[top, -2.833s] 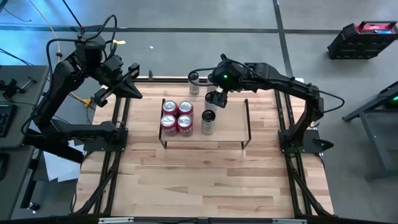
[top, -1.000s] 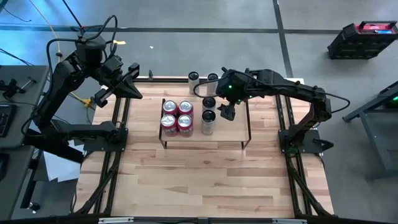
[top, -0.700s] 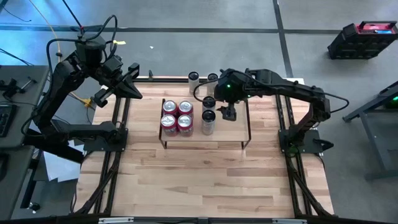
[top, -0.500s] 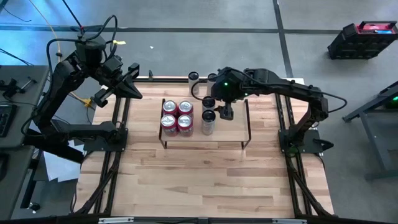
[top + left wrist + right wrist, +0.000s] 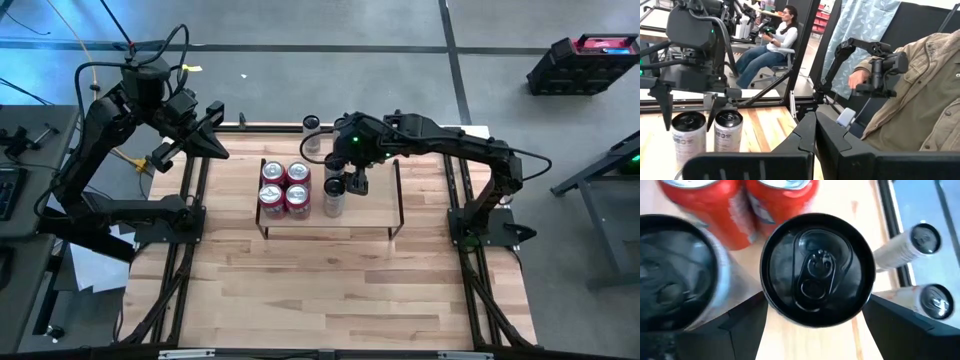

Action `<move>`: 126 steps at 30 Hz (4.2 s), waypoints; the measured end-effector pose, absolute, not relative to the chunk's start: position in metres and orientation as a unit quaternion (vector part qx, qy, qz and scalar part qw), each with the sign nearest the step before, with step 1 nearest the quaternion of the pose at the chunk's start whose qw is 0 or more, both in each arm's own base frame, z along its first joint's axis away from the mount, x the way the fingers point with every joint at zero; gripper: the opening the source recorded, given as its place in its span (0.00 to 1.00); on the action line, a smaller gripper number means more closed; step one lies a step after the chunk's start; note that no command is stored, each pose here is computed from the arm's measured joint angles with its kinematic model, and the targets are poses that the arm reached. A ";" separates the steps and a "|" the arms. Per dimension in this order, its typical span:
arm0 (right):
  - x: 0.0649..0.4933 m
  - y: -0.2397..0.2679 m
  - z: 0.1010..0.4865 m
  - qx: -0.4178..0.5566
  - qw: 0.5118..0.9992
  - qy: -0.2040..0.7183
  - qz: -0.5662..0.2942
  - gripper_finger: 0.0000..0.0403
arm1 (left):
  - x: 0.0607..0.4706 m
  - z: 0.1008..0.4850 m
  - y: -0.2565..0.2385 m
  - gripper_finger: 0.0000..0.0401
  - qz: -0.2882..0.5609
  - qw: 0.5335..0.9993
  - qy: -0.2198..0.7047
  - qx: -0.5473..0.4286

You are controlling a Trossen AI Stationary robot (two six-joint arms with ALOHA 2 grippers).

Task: Place canned beverage on shelf
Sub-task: Adjust the white yellow soda can on the shelf, then put the white yellow soda can on the shelf

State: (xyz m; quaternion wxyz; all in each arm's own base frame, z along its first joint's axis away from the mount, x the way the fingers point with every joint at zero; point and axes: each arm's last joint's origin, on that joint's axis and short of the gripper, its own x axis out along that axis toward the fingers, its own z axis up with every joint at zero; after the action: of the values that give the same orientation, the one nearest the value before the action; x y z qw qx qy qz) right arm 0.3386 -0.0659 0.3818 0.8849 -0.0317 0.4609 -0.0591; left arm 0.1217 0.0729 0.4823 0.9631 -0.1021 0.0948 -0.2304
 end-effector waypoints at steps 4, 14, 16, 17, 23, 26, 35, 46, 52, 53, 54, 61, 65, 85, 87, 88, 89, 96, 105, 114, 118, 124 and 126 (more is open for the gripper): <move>0.338 -0.067 0.382 -0.026 0.884 0.461 -0.077 0.76 | 0.122 0.482 0.073 0.00 -0.230 0.963 0.095 -0.101; 0.337 -0.063 0.384 -0.027 0.885 0.459 -0.072 0.76 | 0.122 0.482 0.073 0.00 -0.230 0.963 0.094 -0.101; 0.337 -0.064 0.384 -0.024 0.887 0.455 -0.074 0.76 | 0.122 0.482 0.073 0.00 -0.230 0.963 0.094 -0.101; 0.338 -0.064 0.385 -0.019 0.889 0.451 -0.078 0.76 | 0.122 0.482 0.073 0.00 -0.230 0.963 0.095 -0.101; 0.340 -0.065 0.387 -0.012 0.895 0.437 -0.095 0.76 | 0.122 0.482 0.073 0.00 -0.230 0.963 0.094 -0.101; 0.341 -0.066 0.388 -0.016 0.895 0.432 -0.108 0.76 | 0.122 0.482 0.073 0.00 -0.230 0.963 0.095 -0.101; 0.342 -0.066 0.390 -0.020 0.900 0.421 -0.109 0.76 | 0.121 0.482 0.072 0.00 -0.230 0.963 0.096 -0.104; 0.310 -0.059 0.422 0.012 0.922 0.373 -0.106 0.76 | 0.119 0.483 0.071 0.00 -0.230 0.963 0.095 -0.101; 0.299 -0.047 0.421 0.054 0.905 0.408 -0.106 0.76 | 0.120 0.483 0.071 0.00 -0.230 0.963 0.095 -0.101; 0.299 -0.041 0.421 0.056 0.905 0.410 -0.097 0.76 | 0.120 0.483 0.071 0.00 -0.231 0.963 0.095 -0.101; 0.299 -0.035 0.420 0.057 0.905 0.412 -0.088 0.76 | 0.120 0.483 0.070 0.00 -0.233 0.963 0.095 -0.101; 0.289 0.001 0.417 0.089 0.882 0.445 -0.131 0.76 | 0.123 0.483 0.063 0.00 -0.255 0.957 0.097 -0.097; 0.294 0.028 0.412 0.134 0.876 0.431 -0.169 0.76 | 0.125 0.483 0.060 0.00 -0.267 0.954 0.099 -0.095; 0.296 0.046 0.447 0.126 0.921 0.192 -0.315 0.86 | 0.133 0.483 0.040 0.00 -0.280 0.952 0.111 -0.054; 0.293 0.023 0.452 0.133 0.908 0.175 -0.356 0.88 | 0.136 0.482 0.041 0.00 -0.261 0.957 0.115 -0.049; 0.292 0.010 0.454 0.145 0.902 0.170 -0.370 0.89 | 0.137 0.482 0.041 0.00 -0.252 0.959 0.118 -0.048; 0.290 -0.003 0.455 0.159 0.896 0.167 -0.379 0.89 | 0.139 0.482 0.042 0.00 -0.245 0.961 0.119 -0.046; 0.281 -0.090 0.458 0.155 0.904 0.207 -0.341 0.91 | 0.157 0.485 0.053 0.00 -0.190 0.974 0.107 -0.060; 0.271 -0.179 0.423 0.043 0.910 0.344 -0.228 0.91 | 0.194 0.476 0.091 0.00 -0.051 0.988 0.112 -0.095; 0.285 -0.249 0.358 0.042 0.897 0.421 -0.129 0.91 | 0.210 0.464 0.158 0.00 0.064 0.984 0.083 -0.143; 0.298 -0.261 0.333 0.049 0.901 0.425 -0.072 0.91 | 0.209 0.456 0.181 0.00 0.100 0.975 0.085 -0.178; 0.311 -0.274 0.312 0.071 0.886 0.443 -0.120 0.92 | 0.212 0.448 0.200 0.00 0.119 0.972 0.084 -0.183; 0.313 -0.273 0.309 0.077 0.876 0.451 -0.151 0.92 | 0.213 0.445 0.208 0.00 0.126 0.972 0.081 -0.182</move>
State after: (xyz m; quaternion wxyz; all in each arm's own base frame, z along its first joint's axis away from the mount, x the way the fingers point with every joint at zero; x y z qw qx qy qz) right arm 0.3135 -0.2732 0.3094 0.8762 0.0767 0.4514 -0.1508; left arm 0.2133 0.2077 0.4454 0.9718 -0.1823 0.0814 0.1257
